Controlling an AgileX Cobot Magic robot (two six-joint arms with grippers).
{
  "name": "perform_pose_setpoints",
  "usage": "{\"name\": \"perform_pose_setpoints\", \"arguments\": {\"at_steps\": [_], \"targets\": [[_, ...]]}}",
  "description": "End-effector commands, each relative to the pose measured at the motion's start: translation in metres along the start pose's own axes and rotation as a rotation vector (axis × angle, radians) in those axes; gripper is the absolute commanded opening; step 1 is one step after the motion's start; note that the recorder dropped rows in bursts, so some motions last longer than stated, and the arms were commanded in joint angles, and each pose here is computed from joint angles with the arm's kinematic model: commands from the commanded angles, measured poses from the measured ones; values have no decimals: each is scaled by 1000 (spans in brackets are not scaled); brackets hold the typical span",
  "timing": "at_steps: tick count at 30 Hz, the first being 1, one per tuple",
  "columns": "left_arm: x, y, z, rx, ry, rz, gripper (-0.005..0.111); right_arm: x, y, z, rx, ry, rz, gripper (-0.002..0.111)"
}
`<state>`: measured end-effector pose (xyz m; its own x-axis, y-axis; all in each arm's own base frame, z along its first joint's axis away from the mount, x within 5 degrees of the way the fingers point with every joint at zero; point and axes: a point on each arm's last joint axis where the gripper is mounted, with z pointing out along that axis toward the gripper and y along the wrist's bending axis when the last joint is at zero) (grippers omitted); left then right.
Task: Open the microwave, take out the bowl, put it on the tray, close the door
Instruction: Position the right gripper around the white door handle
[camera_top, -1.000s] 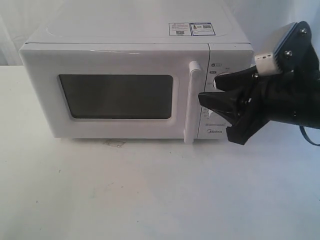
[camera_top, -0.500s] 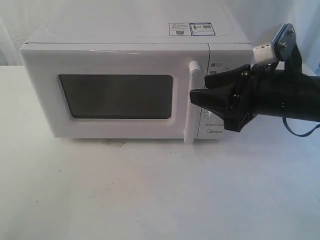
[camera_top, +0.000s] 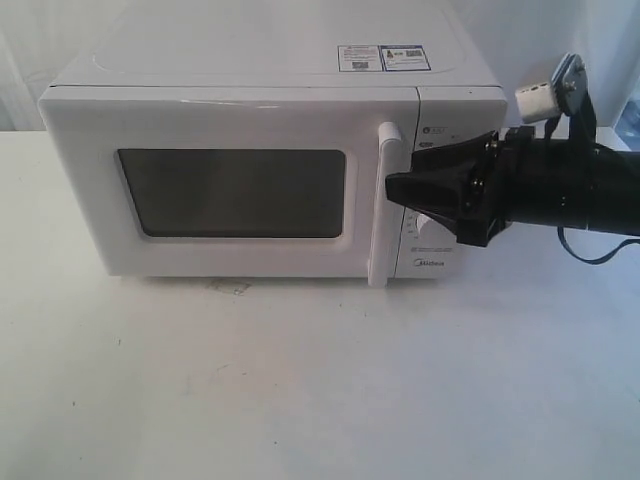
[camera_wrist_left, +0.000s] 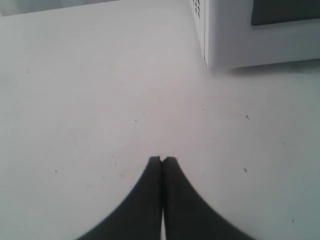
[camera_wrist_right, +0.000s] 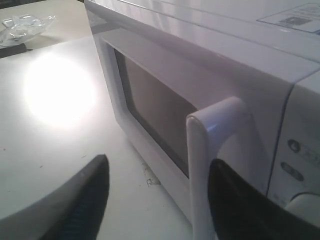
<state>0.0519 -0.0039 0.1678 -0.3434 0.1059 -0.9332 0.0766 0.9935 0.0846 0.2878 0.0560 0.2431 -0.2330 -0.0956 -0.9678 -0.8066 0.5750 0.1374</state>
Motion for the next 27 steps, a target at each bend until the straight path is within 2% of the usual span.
{"name": "perform_pose_setpoints", "arguments": {"at_steps": [1,7,19,27], "targets": [[1,0,0,3,3,-5,0,-1,-6,2,-5,-9,-11,56],[1,0,0,3,3,-5,0,5,-14,11,-16,3,7,56],[1,0,0,3,3,-5,0,2,-13,46,-102,19,-19,55],[1,0,0,3,3,-5,0,8,-15,50,-104,35,-3,26]]}}
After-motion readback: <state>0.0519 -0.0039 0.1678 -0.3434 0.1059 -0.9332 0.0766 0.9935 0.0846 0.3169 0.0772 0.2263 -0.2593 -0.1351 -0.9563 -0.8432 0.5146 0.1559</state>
